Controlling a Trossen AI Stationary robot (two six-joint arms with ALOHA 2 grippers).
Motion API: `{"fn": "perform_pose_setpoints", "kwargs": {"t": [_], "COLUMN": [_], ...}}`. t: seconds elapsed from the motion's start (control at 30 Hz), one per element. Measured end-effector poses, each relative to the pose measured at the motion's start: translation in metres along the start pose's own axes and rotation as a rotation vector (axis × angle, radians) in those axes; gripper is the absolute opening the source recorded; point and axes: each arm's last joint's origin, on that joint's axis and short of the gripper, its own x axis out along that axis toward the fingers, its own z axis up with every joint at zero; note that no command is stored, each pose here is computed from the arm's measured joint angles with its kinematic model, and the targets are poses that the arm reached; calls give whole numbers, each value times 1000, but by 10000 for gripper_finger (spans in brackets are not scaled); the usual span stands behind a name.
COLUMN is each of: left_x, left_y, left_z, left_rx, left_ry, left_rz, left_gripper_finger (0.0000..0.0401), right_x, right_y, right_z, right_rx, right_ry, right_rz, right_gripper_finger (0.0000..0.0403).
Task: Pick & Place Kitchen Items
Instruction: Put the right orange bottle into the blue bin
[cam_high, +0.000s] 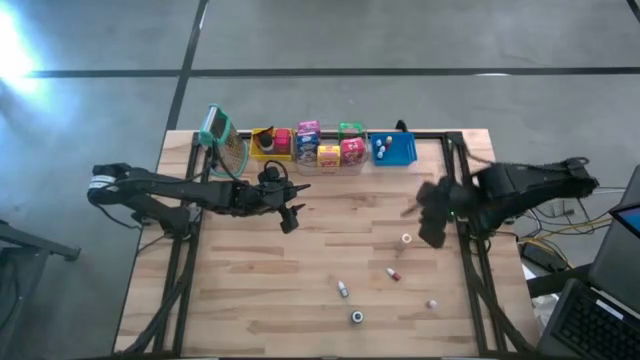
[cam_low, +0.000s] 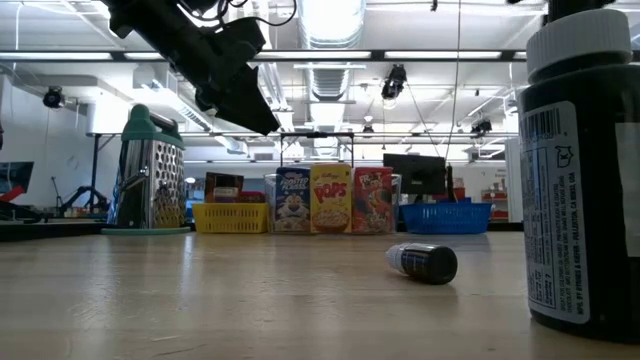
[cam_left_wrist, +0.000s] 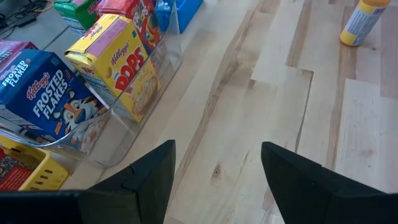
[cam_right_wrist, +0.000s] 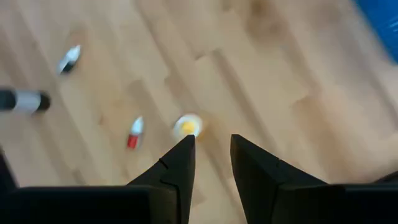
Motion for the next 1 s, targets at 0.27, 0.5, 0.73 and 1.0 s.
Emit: {"fn": "perform_pose_setpoints", "kwargs": {"t": [0.27,0.5,0.73,1.0], "left_x": [0,0,0,0], "left_y": [0,0,0,0], "left_z": [0,0,0,0], "left_rx": [0,0,0,0], "left_ry": [0,0,0,0], "left_rz": [0,0,0,0], "left_gripper_finger": [243,243,243,243], "right_x": [19,35,50,70], "right_y": [51,83,114,142], "right_z": [-56,-98,-114,-119], "right_rx": [-23,63,226,198], "right_ry": [133,213,297,364], "right_rz": [-4,-91,-145,-158], "right_gripper_finger": [106,130,153,166]}}
